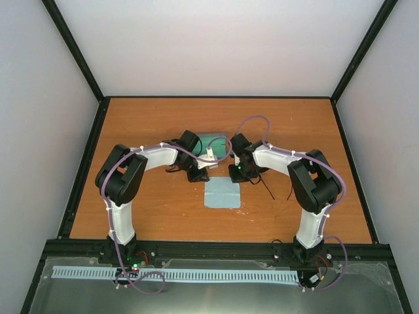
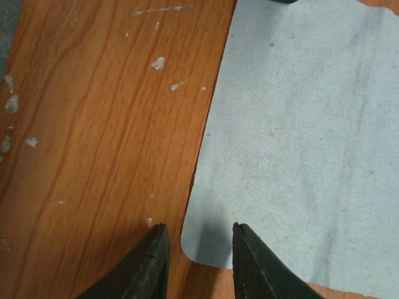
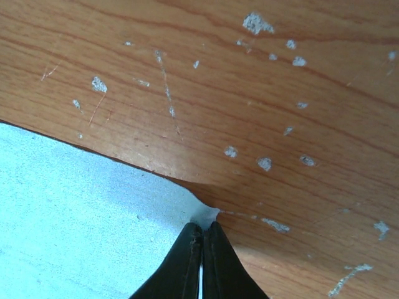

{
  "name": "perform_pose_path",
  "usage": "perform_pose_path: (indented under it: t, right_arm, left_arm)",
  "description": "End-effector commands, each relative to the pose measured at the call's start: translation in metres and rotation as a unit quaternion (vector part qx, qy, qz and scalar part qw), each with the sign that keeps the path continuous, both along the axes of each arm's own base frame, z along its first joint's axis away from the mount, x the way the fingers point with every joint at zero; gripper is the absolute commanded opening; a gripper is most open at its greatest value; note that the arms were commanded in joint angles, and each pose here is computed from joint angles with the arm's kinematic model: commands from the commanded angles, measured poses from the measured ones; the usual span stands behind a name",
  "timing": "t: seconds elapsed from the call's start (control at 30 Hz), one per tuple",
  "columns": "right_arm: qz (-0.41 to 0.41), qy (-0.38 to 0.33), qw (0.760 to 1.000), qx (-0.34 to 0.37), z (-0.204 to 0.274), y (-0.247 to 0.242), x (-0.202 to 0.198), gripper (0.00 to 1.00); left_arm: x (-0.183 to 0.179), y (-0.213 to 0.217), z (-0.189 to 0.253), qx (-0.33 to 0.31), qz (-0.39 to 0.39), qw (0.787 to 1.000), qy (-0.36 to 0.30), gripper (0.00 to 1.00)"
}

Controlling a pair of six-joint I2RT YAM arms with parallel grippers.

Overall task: Organize the sunglasses
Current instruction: Fold the glasses cleaning cloth at the center of the board.

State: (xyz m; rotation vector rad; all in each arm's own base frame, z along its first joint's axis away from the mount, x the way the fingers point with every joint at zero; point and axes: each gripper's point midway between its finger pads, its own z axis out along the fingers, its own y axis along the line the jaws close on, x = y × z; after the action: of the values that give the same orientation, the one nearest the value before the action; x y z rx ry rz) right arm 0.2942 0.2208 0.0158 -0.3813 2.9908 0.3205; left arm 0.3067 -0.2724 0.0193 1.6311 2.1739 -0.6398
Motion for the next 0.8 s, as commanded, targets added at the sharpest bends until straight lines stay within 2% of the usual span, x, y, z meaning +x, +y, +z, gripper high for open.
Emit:
perform_pose_path:
  t: [0.0, 0.2, 0.43, 0.77]
  right_arm:
    - [-0.003, -0.016, 1.0, 0.005, 0.009, 0.002, 0.001, 0.03]
    - [-0.003, -0.018, 1.0, 0.004, 0.01, 0.001, 0.001, 0.03]
    - [-0.003, -0.022, 1.0, 0.003, 0.012, 0.001, 0.002, 0.03]
    - [-0.005, -0.029, 1.0, 0.01, 0.015, 0.002, 0.003, 0.03]
  left_arm:
    - [-0.013, -0.004, -0.005, 0.003, -0.011, 1.0, 0.013, 0.29]
    - [-0.014, 0.001, -0.011, 0.017, -0.015, 1.0, 0.005, 0.2]
    - [-0.011, 0.0, -0.012, 0.019, -0.017, 1.0, 0.002, 0.01]
    - [-0.003, -0.008, 0.011, -0.006, -0.007, 1.0, -0.014, 0.01]
